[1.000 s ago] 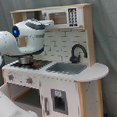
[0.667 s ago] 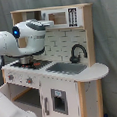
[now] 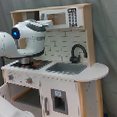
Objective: Play with the kitchen
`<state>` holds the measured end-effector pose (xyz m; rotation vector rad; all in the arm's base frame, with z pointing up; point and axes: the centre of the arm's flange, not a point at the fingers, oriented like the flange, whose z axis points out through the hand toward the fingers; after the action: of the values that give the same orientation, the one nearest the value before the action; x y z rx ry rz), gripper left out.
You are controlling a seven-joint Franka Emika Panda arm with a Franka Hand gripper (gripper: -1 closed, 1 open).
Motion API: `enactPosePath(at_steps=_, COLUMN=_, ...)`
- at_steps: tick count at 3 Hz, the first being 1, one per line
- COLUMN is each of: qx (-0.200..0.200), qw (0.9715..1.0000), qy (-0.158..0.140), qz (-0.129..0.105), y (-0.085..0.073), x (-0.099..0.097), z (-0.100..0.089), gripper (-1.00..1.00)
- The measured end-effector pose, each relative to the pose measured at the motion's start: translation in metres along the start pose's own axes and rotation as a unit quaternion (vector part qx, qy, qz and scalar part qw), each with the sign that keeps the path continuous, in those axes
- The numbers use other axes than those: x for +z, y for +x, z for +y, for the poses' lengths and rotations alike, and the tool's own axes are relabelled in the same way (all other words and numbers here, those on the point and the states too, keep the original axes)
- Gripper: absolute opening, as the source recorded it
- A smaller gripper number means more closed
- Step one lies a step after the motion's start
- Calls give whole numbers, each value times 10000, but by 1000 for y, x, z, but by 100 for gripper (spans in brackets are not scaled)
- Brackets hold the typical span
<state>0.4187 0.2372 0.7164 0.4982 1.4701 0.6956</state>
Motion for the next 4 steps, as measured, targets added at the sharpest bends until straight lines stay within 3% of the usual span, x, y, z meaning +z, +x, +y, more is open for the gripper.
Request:
enactPosePath(at_steps=1, qx=-21, qw=10000, qy=-72, qz=-3, y=2, x=-5, z=7, gripper=-100)
enactPosePath(at_steps=2, qx=-32, qw=9999, qy=-109, qz=-10, y=2, x=-7, z=11, gripper=100)
enactPosePath(at_steps=3, qx=-122, qw=9991, qy=-401, qz=-10, y=14, x=-32, z=43, gripper=100)
enactPosePath(at_steps=4, qx=-309, qw=9948, qy=-913, qz=-323, y=6, x=-66, z=99, gripper=100)
